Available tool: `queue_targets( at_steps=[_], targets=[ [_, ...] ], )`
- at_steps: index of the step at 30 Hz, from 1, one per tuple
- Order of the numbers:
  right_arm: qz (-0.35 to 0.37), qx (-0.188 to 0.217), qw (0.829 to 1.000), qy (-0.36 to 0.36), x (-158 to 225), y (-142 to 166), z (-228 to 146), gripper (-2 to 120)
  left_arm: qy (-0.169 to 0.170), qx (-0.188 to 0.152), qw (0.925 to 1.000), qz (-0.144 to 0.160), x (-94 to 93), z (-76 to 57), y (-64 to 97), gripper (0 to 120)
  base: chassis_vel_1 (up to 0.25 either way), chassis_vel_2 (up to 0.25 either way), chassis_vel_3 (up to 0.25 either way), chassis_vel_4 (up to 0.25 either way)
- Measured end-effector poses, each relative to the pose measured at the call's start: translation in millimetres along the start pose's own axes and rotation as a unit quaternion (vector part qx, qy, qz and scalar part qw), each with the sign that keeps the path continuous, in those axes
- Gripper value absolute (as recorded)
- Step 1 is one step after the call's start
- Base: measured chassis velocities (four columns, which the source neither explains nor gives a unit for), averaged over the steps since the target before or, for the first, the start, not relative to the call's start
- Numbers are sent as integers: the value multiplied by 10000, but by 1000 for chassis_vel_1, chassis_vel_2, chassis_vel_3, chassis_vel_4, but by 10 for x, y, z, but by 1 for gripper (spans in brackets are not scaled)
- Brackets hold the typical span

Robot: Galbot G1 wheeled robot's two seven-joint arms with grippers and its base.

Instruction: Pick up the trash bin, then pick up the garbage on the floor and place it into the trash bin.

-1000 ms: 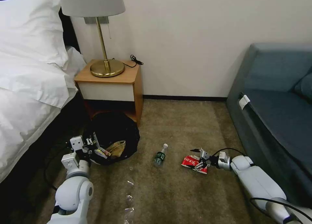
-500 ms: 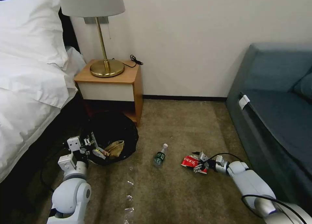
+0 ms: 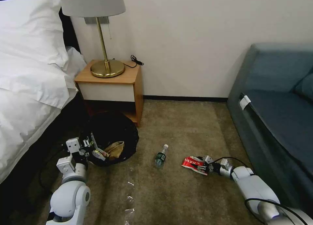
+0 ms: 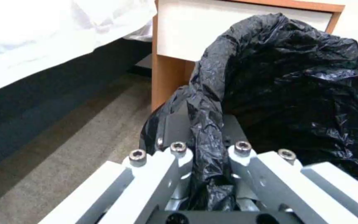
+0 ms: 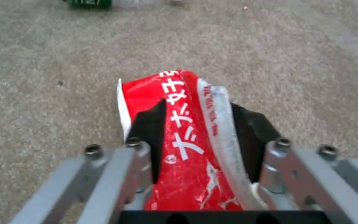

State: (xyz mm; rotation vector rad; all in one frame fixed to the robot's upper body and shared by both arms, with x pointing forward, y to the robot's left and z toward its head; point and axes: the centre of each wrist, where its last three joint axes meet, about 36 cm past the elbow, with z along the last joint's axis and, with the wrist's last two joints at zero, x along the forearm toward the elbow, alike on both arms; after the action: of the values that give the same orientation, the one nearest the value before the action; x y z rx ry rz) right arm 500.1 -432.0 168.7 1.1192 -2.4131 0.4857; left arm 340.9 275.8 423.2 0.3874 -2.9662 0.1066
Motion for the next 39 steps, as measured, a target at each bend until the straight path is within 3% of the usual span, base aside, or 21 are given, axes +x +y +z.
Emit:
queue_targets(
  at_steps=[6, 9, 11, 26, 34, 35, 36, 38, 39],
  targets=[
    [42, -1, 10000, -41, 9, 11, 7, 22, 18, 2, 10000, -25, -8, 16, 16, 5, 0, 0, 0, 0],
    [67, 35, 9999, -91, 9, 15, 5, 4, 34, 11, 10000, -41, -15, 37, 20, 5, 0, 0, 0, 0],
    [70, 54, 9999, -103, 10, 11, 0, 1, 31, 14, 10000, -42, -16, 35, 19, 5, 0, 0, 0, 0],
    [204, 169, 9991, -331, 13, -15, -39, 0, 11, 16, 10000, -57, -25, 23, 29, 5, 0, 0, 0, 0],
    [893, 451, 9843, -1453, -131, -102, -507, 0, 99, 34, 9999, -56, -59, 92, 9, 5, 0, 0, 0, 0],
    [1076, 532, 9759, -1822, -199, -91, -740, 0, 122, 35, 9999, -37, -68, 114, -14, 5, 0, 0, 0, 0],
    [1076, 532, 9759, -1822, -199, -91, -740, 0, 122, 35, 9999, -37, -68, 114, -14, 5, 0, 0, 0, 0],
    [1386, 584, 9576, -2457, -388, 43, -1201, 0, 134, 43, 9999, -12, -80, 130, -44, 5, 0, 0, 0, 0],
    [1386, 584, 9576, -2457, -388, 43, -1201, 0, 134, 43, 9999, -12, -80, 130, -44, 5, 0, 0, 0, 0]
  ],
)
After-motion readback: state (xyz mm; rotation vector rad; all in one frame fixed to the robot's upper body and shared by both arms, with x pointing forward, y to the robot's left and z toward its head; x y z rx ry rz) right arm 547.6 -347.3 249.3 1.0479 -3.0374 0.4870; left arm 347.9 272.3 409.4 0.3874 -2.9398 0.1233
